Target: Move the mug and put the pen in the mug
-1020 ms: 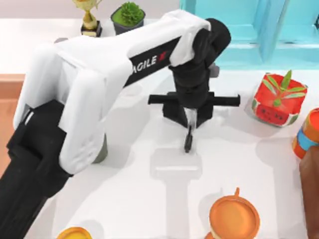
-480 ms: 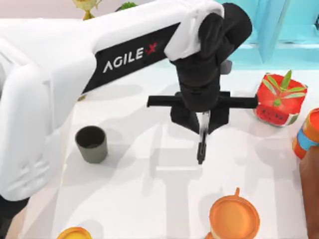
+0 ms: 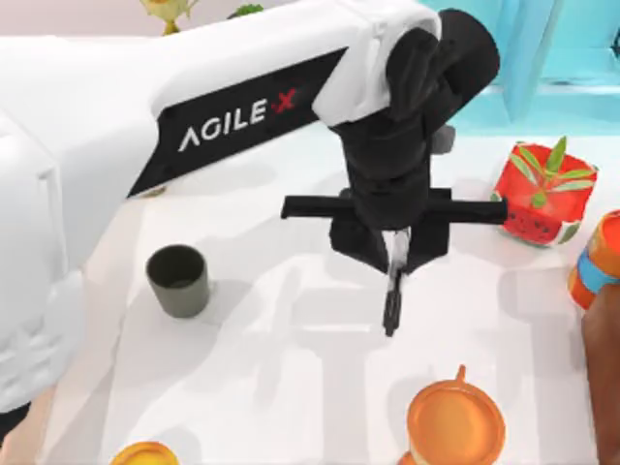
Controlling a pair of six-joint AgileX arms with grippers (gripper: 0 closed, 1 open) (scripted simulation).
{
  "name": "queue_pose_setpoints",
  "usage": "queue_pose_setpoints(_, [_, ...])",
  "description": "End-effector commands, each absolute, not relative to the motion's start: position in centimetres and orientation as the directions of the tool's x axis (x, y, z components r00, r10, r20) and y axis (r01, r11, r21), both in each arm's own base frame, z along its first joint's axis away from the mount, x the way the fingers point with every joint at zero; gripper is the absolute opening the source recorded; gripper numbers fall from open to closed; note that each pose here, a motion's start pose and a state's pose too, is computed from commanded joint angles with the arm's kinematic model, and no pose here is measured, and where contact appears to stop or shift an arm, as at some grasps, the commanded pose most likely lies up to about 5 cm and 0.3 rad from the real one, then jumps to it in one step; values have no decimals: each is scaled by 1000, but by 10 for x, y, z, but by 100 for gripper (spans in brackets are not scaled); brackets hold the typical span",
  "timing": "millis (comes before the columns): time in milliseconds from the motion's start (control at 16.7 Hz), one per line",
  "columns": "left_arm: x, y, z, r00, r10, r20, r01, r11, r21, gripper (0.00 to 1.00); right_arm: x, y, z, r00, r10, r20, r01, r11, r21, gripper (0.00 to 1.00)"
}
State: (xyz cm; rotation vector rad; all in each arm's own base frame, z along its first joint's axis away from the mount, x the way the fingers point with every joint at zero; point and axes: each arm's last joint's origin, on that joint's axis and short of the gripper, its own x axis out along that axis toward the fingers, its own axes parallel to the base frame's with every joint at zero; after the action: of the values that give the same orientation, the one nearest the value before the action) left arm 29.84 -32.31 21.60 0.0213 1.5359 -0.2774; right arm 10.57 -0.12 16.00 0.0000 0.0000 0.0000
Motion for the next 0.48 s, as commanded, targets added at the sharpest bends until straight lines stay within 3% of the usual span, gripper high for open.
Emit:
queue_pose_setpoints(240, [296, -316, 211, 47, -199, -979, 246, 952, -182, 0, 106, -1, 160, 1000, 0, 0, 0, 1000, 0, 100])
queue_pose_setpoints(480, [288, -288, 204, 174, -290, -941, 364, 907, -212, 0, 106, -1, 160, 1000, 0, 0, 0, 1000, 0, 100])
